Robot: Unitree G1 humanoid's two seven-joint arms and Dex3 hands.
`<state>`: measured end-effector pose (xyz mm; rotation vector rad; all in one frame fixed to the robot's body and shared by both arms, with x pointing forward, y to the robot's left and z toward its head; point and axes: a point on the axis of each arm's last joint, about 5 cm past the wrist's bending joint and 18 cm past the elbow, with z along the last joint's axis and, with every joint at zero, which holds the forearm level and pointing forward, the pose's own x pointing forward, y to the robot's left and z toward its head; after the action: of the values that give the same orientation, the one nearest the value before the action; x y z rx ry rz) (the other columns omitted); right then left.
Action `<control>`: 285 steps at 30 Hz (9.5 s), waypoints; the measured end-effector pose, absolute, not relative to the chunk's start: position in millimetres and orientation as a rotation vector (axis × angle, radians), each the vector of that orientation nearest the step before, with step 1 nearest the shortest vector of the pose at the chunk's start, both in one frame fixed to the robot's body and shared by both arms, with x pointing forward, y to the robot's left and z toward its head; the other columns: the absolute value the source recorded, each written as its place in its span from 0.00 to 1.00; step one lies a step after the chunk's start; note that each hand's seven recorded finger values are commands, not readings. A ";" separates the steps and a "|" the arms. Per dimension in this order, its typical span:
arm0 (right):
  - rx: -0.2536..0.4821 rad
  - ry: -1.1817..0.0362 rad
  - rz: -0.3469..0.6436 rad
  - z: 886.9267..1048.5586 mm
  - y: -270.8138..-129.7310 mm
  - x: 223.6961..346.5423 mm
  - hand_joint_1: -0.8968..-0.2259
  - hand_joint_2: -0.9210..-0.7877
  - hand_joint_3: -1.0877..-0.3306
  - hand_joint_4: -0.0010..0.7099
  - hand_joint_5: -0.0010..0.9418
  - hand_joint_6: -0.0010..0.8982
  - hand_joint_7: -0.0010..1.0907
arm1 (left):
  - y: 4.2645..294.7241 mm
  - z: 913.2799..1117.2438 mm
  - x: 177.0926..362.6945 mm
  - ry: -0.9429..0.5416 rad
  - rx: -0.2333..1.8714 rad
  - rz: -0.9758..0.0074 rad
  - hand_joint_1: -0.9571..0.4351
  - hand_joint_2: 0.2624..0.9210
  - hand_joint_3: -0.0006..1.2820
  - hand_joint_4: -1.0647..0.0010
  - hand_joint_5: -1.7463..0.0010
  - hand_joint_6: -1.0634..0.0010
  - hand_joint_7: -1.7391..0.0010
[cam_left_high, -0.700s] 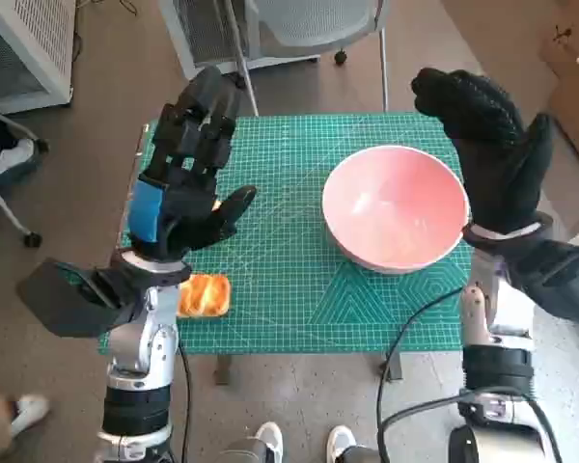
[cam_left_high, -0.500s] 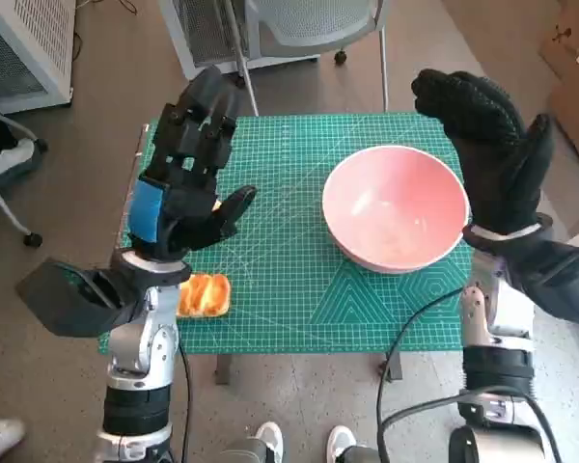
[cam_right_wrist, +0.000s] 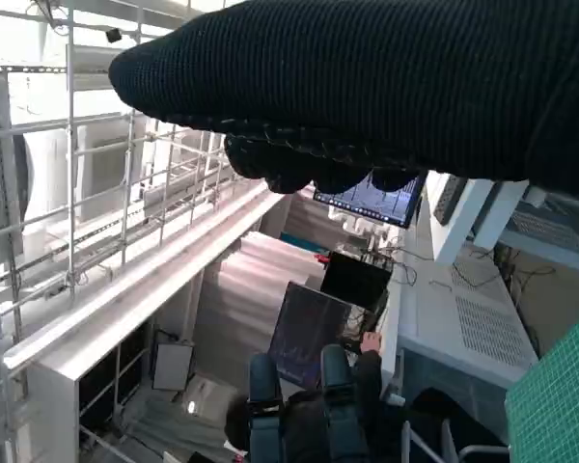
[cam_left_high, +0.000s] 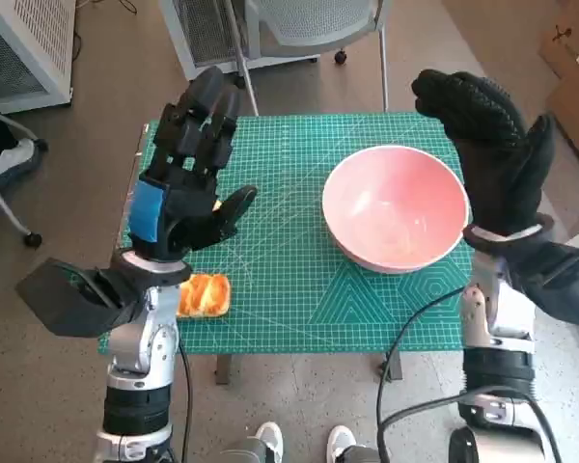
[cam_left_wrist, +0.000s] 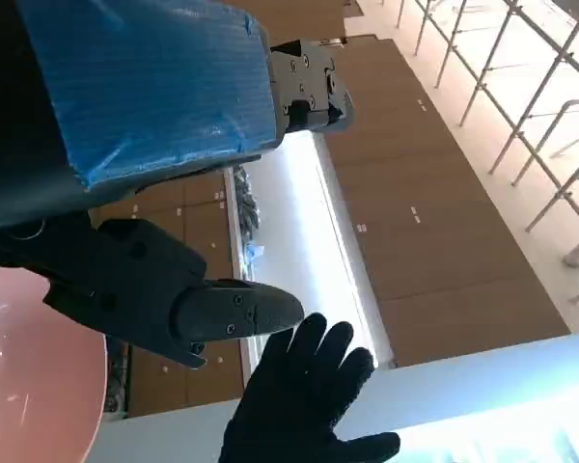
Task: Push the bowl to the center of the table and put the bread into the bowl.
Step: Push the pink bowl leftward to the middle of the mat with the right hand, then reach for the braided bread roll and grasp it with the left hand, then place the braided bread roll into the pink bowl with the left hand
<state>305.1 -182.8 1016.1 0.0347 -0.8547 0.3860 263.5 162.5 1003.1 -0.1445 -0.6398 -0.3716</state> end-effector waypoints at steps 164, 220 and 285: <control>0.103 -0.604 0.245 998.8 -191.8 341.6 0.49 0.00 0.49 0.30 0.00 0.30 0.01 | 167.3 995.2 251.4 -0.604 -0.149 -0.307 0.44 0.78 0.28 0.97 1.00 1.00 0.74; 0.117 -0.877 0.360 1021.3 -177.6 319.6 0.39 0.00 0.72 0.45 0.01 0.40 0.02 | 217.5 1047.7 208.5 0.183 1.045 -0.425 0.59 0.69 0.02 0.94 1.00 0.77 0.99; 0.156 -0.930 0.367 1023.3 -178.9 312.4 0.41 0.00 0.73 0.46 0.00 0.42 0.01 | 200.1 1015.3 245.7 0.349 1.224 -0.524 0.69 0.98 0.02 0.30 0.36 0.34 0.38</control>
<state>312.4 -178.9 1023.3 0.1560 -0.9303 0.3666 245.7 200.1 1015.3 1.2242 0.3488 -0.5240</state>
